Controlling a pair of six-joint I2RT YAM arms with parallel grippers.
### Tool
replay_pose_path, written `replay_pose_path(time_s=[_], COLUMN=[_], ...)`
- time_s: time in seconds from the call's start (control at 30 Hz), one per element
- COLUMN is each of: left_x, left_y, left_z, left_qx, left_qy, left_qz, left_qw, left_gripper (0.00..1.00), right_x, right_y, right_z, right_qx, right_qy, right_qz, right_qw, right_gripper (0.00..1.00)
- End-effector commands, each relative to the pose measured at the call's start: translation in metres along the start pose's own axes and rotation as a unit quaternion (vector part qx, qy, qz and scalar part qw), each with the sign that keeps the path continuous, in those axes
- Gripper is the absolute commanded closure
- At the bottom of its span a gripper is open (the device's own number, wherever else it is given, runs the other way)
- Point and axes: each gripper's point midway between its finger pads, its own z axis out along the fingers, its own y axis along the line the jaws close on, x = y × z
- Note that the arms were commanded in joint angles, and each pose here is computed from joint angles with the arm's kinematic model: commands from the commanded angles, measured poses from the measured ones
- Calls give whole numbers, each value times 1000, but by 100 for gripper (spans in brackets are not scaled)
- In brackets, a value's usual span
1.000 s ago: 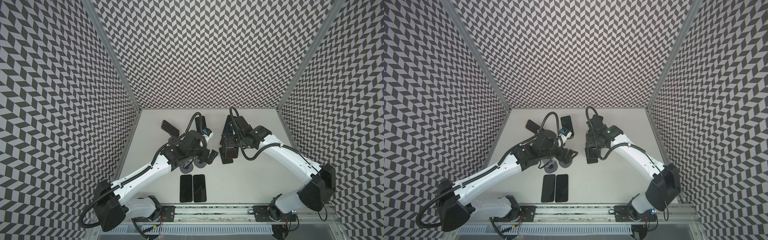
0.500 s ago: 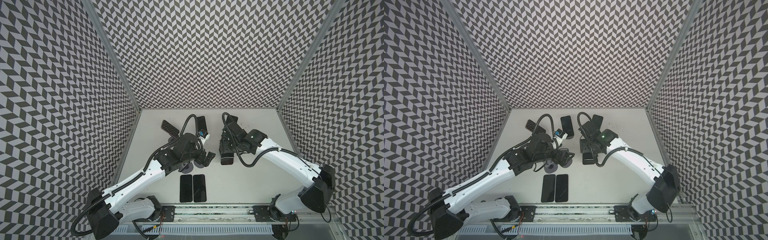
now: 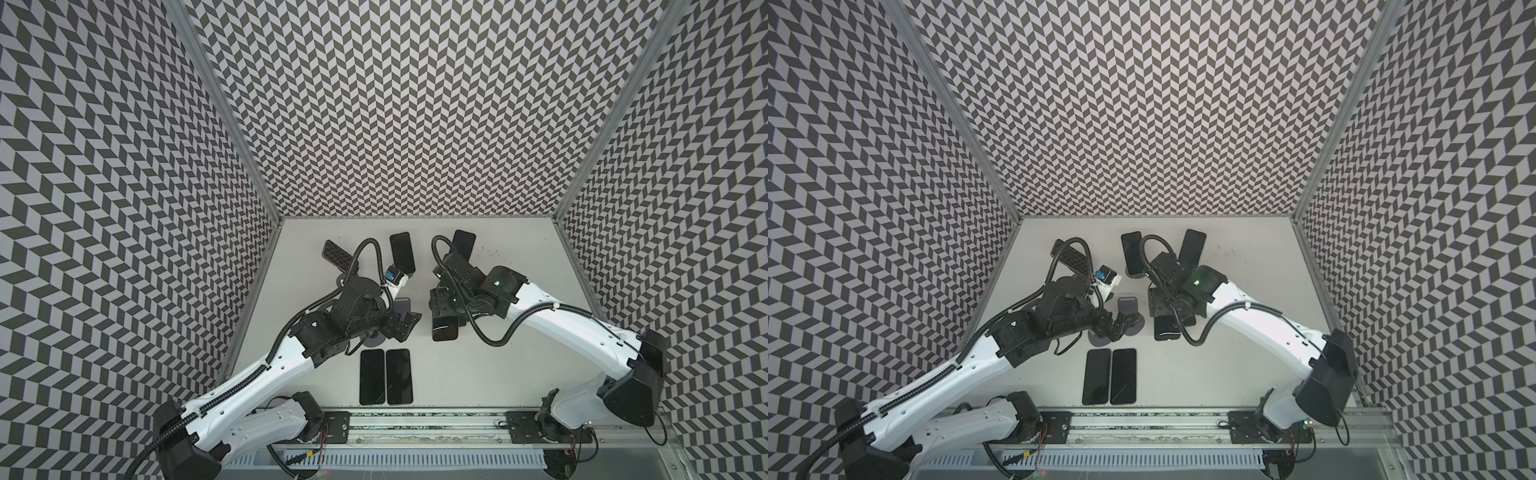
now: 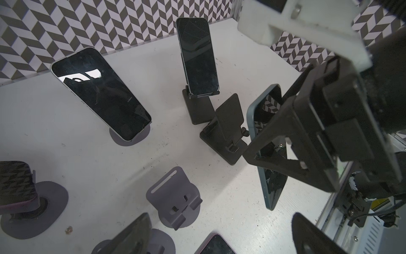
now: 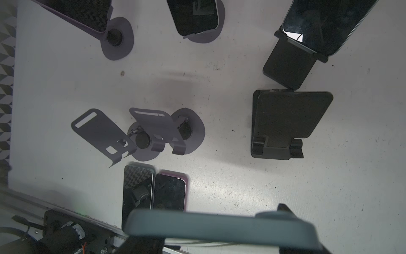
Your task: Remove the phone from the phone stand
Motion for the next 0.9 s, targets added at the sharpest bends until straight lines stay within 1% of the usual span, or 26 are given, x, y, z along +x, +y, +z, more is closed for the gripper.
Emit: replay_pose_path(time_s=[0.0,0.27,0.53,0.87], left_x=[2,8,12,7], left_y=[3,3,3,2], left_z=[-8,-15,-16,-25], left_qx=[-9,-5,-6,-4], left_qy=[-8,-14,-6,-21], left_qz=[4,-12,-9,-16], left_qw=[1000,1000,1000,1000], left_gripper=[0,0,0,0], right_x=[-6,5,15,25], right_y=[9,10,6,8], right_z=[-7,-6,-2,9], right_qx=[-15,-27,-22,-27], right_qy=[-16,-7,5,23], right_qz=[10,13,10,6], right_qw=[1000,1000,1000,999], right_gripper=[55,55,55,55])
